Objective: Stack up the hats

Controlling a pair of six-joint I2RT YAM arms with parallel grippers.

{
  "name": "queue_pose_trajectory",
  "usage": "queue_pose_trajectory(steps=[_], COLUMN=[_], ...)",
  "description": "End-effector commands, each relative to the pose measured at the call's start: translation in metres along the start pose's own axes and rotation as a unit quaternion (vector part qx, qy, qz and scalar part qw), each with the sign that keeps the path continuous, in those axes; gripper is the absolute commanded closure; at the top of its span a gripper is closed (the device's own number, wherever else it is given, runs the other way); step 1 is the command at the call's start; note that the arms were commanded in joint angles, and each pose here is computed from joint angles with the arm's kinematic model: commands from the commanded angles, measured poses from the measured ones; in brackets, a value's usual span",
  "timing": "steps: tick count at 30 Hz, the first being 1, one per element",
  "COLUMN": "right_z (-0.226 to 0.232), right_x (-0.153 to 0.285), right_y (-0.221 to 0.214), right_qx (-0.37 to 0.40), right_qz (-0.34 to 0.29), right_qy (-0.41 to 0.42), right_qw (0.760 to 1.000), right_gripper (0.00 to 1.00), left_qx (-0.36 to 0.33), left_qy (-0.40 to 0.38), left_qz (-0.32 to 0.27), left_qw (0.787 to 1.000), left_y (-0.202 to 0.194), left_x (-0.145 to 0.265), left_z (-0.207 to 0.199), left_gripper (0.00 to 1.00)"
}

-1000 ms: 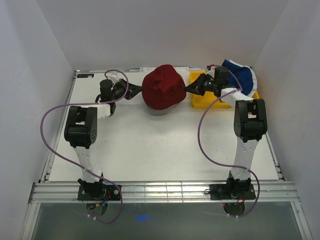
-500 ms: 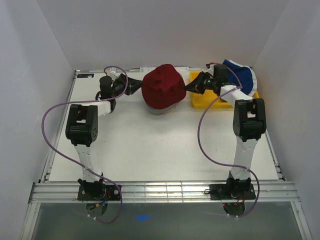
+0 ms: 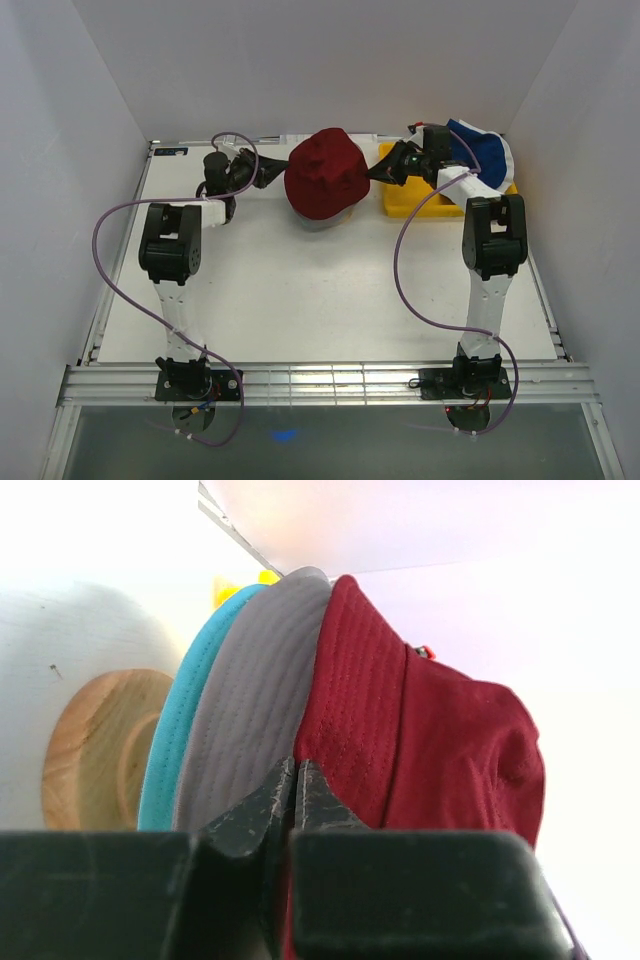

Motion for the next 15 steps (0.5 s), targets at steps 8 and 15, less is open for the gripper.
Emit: queue_pose_trajectory(steps=[8, 15], right_z=[0.005, 0.008], right_x=[-0.009, -0.008], right_y=[0.01, 0.013], right_qx=[0.01, 0.011], right_qz=[-0.012, -0.017], right_qy=[-0.008, -0.01], right_qw=[1.0, 1.0], right_gripper=[0.92, 0.92], left_qx=[0.029, 0.055], left_qy=[0.005, 0.095], left_qz=[-0.029, -0.04], left_qw=[0.999, 0.993], left_y=[-0.003, -0.013], left_x=[-0.011, 0.0], left_z=[-0.007, 0.033], left_gripper=[1.0, 1.0])
Point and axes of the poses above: each gripper's point midway between its finger pads, its own x axis back along the fingers, its own z axis along the line the jaws close on, y = z × x, the point moved 2 cm from there along x, back along the fingers, and after that the axes turned 3 degrees about -x, right-handed, at the moved point
